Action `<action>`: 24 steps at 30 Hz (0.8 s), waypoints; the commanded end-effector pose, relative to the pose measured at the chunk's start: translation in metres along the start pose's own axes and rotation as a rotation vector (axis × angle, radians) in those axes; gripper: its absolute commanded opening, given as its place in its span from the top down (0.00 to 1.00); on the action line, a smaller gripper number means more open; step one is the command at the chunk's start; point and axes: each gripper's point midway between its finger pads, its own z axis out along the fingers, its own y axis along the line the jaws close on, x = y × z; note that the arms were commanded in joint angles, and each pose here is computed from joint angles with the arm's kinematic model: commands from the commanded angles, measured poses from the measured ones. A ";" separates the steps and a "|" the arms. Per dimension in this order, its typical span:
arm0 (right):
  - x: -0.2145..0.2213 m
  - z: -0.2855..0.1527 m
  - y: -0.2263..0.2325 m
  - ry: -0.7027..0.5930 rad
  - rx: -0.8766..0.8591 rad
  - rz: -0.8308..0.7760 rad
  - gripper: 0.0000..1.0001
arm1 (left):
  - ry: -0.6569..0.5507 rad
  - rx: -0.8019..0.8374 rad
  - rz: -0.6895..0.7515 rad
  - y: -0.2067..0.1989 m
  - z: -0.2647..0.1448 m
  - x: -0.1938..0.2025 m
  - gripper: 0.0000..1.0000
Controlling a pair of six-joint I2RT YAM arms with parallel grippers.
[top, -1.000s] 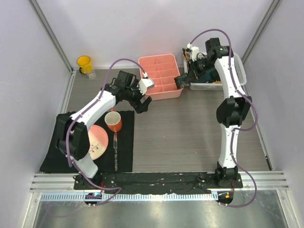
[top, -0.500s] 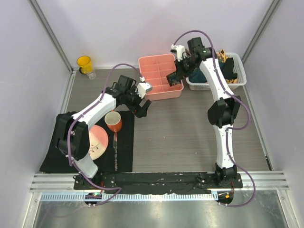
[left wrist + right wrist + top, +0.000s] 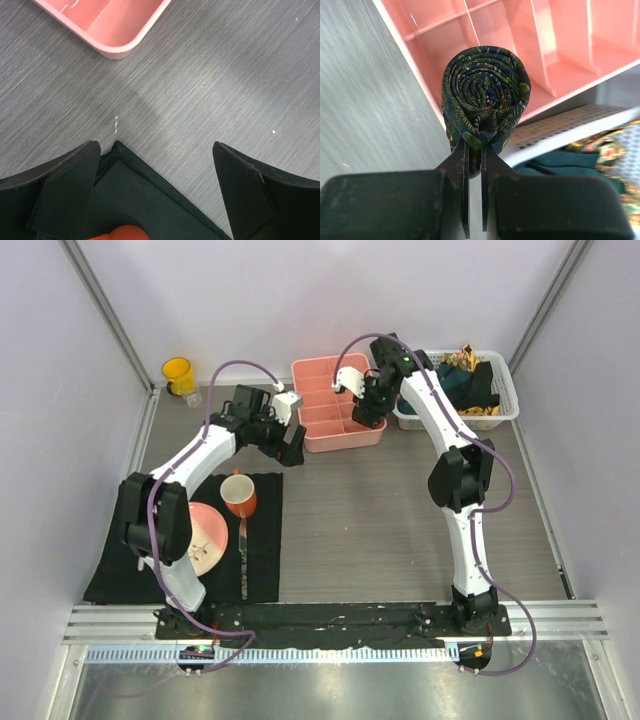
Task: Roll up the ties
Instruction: Place the tie in the storage box.
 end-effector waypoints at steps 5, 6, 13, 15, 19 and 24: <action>-0.008 -0.023 -0.017 0.010 0.025 -0.371 0.99 | -0.072 0.030 -0.025 -0.006 -0.004 -0.012 0.00; -0.008 -0.020 -0.016 0.010 0.014 -0.389 0.99 | -0.073 0.031 -0.027 -0.007 -0.004 -0.012 0.00; -0.004 -0.007 0.001 0.023 -0.088 -0.514 0.99 | -0.084 0.020 -0.051 -0.002 -0.007 -0.006 0.00; -0.004 -0.001 0.003 0.030 -0.098 -0.534 0.99 | -0.083 0.022 -0.056 -0.002 -0.007 -0.004 0.00; -0.002 0.015 0.002 0.045 -0.108 -0.557 0.99 | -0.085 0.017 -0.062 -0.001 -0.009 0.000 0.00; 0.001 0.037 0.006 0.067 -0.137 -0.604 0.99 | -0.087 0.009 -0.074 0.004 -0.011 0.003 0.00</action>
